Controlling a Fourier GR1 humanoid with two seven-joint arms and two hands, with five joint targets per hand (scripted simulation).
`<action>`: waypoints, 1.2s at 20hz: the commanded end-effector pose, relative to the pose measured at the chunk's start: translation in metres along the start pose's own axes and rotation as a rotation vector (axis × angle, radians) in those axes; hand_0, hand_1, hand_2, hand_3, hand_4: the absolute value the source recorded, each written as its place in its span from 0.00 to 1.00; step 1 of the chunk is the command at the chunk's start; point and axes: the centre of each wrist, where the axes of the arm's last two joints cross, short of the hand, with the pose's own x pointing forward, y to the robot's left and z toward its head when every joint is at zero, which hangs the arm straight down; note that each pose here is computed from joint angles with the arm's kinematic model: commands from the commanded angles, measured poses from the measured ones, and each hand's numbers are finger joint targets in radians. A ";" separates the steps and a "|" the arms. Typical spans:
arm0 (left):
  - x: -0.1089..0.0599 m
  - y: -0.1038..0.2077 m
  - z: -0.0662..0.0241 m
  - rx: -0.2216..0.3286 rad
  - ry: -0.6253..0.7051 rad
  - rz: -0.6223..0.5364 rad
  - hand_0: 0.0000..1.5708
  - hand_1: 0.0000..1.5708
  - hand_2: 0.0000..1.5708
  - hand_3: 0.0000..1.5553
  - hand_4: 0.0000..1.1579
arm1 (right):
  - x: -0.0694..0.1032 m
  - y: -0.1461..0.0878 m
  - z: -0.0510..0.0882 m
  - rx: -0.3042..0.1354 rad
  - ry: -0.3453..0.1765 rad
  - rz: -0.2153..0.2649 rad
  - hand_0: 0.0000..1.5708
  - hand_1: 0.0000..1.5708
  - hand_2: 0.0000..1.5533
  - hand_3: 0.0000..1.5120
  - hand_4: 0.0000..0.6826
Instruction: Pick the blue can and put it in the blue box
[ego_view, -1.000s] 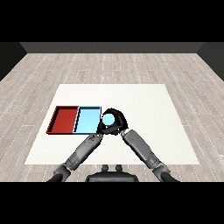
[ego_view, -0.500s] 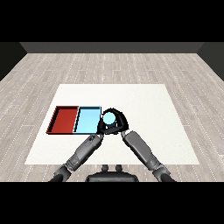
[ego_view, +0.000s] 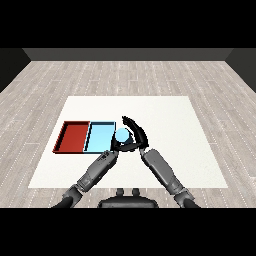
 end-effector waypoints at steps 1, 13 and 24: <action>0.005 0.003 -0.0080 0.021 -0.058 -0.020 1.00 1.00 1.00 0.94 0.99 | 0.013 0.005 0.006 -0.043 -0.023 0.011 0.00 0.00 0.00 0.00 0.00; -0.006 0.035 -0.0034 0.078 -0.043 -0.142 1.00 1.00 1.00 0.94 0.97 | 0.028 -0.084 0.051 -0.065 -0.112 -0.081 0.00 0.00 0.00 0.00 0.00; 0.003 0.157 -0.0541 0.313 0.125 -0.418 0.98 0.98 0.98 0.95 0.96 | 0.048 -0.117 0.087 -0.233 -0.191 -0.049 0.00 0.00 0.00 0.00 0.00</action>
